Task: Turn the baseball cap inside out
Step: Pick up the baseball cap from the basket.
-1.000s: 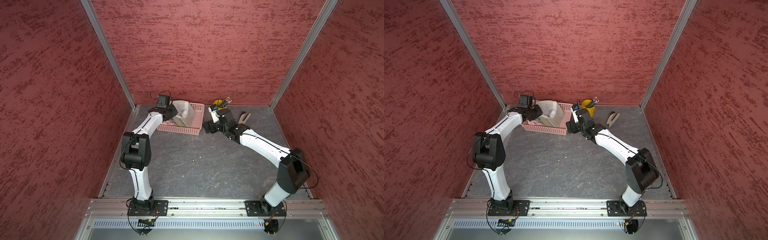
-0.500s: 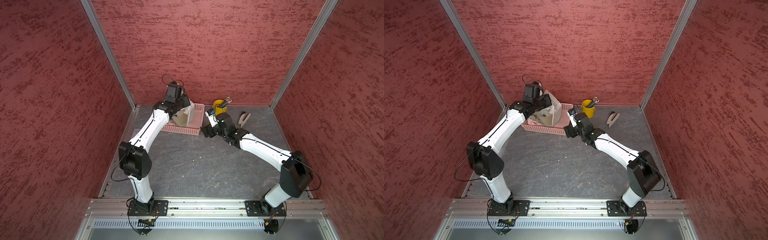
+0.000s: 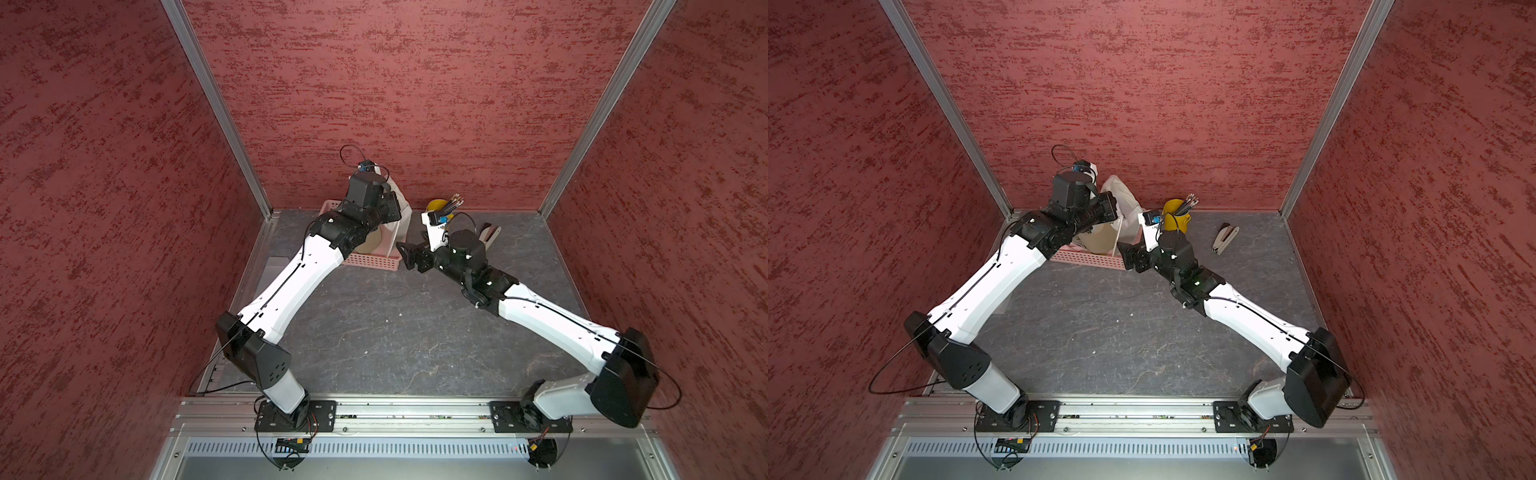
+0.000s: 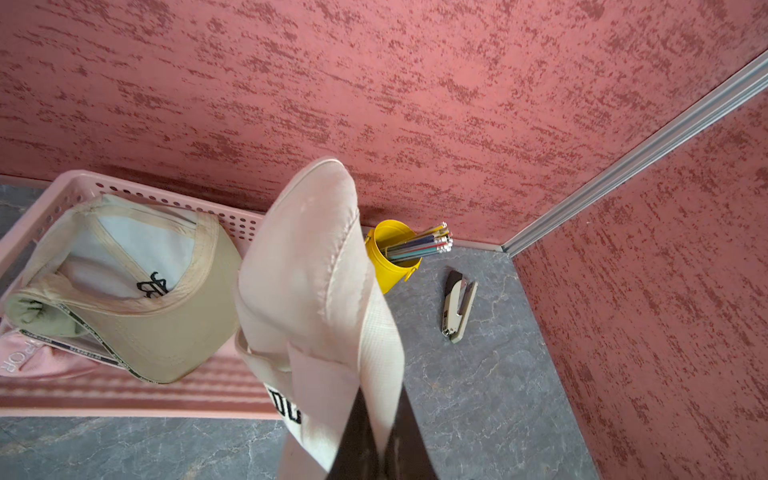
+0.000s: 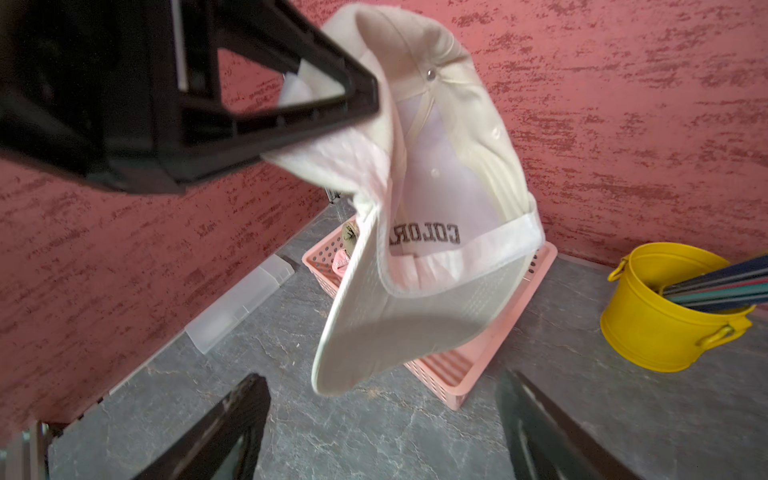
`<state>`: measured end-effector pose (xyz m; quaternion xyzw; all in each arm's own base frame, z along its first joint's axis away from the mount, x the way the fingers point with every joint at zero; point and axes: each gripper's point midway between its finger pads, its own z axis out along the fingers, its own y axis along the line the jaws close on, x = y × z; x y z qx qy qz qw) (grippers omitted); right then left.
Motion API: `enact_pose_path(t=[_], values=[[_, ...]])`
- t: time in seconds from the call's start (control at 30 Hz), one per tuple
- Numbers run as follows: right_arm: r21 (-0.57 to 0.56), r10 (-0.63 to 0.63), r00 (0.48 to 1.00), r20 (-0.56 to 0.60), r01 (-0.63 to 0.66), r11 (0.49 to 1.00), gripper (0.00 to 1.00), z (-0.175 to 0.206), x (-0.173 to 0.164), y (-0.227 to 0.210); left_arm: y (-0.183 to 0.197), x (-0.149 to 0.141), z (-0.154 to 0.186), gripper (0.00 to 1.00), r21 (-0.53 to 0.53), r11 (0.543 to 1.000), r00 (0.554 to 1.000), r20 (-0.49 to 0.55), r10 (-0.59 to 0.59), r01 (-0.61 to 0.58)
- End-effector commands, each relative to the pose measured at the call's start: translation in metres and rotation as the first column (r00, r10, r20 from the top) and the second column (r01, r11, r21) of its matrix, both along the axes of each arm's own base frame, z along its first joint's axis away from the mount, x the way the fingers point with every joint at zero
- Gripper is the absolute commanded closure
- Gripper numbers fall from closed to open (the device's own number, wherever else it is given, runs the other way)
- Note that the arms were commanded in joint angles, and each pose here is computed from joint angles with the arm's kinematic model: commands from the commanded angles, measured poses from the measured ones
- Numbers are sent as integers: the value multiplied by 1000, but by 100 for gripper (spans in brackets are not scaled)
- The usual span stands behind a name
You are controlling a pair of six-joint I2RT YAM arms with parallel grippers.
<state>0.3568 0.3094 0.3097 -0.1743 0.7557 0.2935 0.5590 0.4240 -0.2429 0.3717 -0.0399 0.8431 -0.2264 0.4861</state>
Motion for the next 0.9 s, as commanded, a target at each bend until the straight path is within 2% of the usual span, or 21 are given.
enact_pose_path(t=[0.0,0.27,0.53,0.73,0.87], values=[[81,-30,999,-24,32,996,10,0,1,0,-2,-9,4,100,-9,1000,1000,16,12,-11],[111,-74,993,-88,83,990,14,-21,9,-1,-18,-28,4,100,-36,999,999,26,-21,22],[44,-142,980,-141,149,988,36,-54,22,-3,-21,-50,9,100,-69,995,998,8,-68,69],[3,-168,979,-117,169,986,67,-54,25,-8,-20,-59,-1,100,-62,993,995,-25,-98,96],[-46,-155,982,-107,151,987,88,-53,19,-12,-12,-53,-12,99,-39,996,996,-46,-82,80]])
